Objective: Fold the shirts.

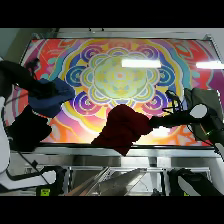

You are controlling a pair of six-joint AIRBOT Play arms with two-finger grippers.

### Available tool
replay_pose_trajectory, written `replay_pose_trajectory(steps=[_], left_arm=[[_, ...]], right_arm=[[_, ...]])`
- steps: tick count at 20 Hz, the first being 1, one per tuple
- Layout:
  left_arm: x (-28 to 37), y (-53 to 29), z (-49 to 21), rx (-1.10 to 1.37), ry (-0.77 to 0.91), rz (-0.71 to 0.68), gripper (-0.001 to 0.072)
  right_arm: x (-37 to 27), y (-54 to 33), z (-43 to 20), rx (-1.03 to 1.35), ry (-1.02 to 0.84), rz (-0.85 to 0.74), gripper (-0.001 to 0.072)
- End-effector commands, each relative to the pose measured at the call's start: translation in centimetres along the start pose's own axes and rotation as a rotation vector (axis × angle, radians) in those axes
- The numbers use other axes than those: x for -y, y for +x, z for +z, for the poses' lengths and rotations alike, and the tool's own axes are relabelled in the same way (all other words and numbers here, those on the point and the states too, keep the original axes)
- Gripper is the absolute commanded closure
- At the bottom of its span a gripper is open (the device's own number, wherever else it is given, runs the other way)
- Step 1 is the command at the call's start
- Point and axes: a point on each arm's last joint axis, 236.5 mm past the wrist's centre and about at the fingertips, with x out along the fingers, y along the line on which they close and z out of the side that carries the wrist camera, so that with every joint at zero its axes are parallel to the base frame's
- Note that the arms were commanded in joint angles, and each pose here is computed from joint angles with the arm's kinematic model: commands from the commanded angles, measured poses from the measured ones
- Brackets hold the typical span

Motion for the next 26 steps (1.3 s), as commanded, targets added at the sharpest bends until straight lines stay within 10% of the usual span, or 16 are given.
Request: replay_pose_trajectory(steps=[1,3,14,15,16,18,19,26], left_arm=[[5.5,4.8,-9.0,-0.118,0.029,-0.123,0.0285],[8.1,7.2,-12.1,-0.124,0.058,-0.164,0.0130],[16.0,14.8,-21.4,-0.346,0.283,-0.121,0.0133],[16.3,14.9,-21.3,-0.354,0.291,-0.120,0.0135],[16.7,15.0,-21.1,-0.358,0.296,-0.121,0.0198],[17.5,14.6,-20.1,-0.344,0.312,-0.133,0.0691],[18.1,14.2,-19.5,-0.326,0.329,-0.144,0.0689],[19.9,10.9,-15.5,-0.250,0.395,-0.177,0.0690]], right_arm=[[0.2,1.6,-1.4,-0.032,-0.033,0.027,0.0059],[0.7,2.2,-1.0,-0.028,-0.050,0.020,0.0059],[0.6,3.9,-1.4,-0.078,-0.066,0.070,0.0064],[0.6,4.1,-1.4,-0.083,-0.066,0.071,0.0190],[0.7,4.2,-1.5,-0.086,-0.080,0.072,0.0430],[0.3,4.2,-1.3,-0.078,-0.100,0.089,0.0596],[-0.4,4.1,-1.0,-0.062,-0.119,0.118,0.0693],[-2.0,1.2,2.4,0.031,-0.190,0.149,0.0693]])
